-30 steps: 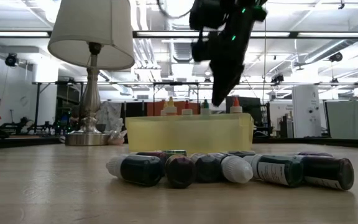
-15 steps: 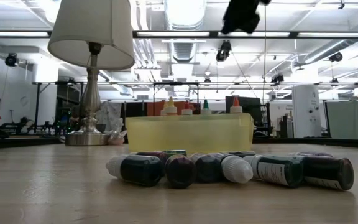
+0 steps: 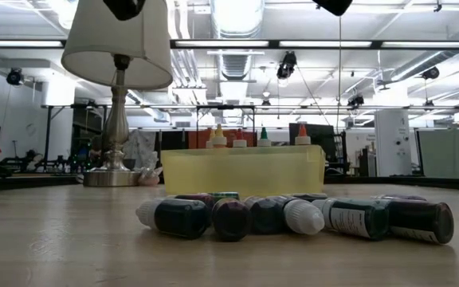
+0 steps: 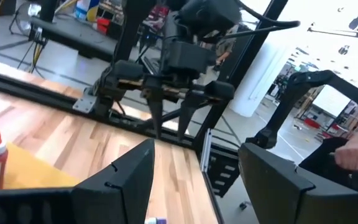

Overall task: Pick & Place food coloring
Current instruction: Put the small purple food coloring bottle into the yellow bin

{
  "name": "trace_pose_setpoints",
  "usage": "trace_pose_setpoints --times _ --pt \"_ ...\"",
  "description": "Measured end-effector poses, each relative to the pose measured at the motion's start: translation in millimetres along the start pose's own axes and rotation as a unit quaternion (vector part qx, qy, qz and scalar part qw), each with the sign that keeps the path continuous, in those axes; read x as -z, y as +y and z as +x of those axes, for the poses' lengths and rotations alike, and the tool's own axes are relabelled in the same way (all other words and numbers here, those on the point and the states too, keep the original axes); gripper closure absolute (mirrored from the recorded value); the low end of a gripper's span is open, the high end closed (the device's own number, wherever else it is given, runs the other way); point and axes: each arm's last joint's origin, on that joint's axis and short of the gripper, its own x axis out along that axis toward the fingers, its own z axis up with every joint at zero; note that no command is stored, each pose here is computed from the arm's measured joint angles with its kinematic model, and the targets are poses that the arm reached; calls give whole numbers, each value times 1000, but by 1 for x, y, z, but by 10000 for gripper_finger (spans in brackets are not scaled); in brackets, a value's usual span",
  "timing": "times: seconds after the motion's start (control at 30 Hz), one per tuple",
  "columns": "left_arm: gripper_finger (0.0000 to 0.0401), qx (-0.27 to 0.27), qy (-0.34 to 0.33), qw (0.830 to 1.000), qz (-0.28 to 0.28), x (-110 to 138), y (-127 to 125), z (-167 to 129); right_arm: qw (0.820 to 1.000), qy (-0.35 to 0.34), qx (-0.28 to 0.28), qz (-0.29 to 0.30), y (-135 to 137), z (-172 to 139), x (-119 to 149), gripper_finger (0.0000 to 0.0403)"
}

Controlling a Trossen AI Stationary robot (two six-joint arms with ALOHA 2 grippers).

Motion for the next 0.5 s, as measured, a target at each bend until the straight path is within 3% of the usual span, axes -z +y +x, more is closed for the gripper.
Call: trace_pose_setpoints --times 0.27,0.5 --pt "197 28 0 999 19 0 -2 0 1000 2 -6 -5 7 11 0 282" --pt "197 32 -4 997 -65 -2 -3 0 1000 3 -4 -15 7 15 0 292"
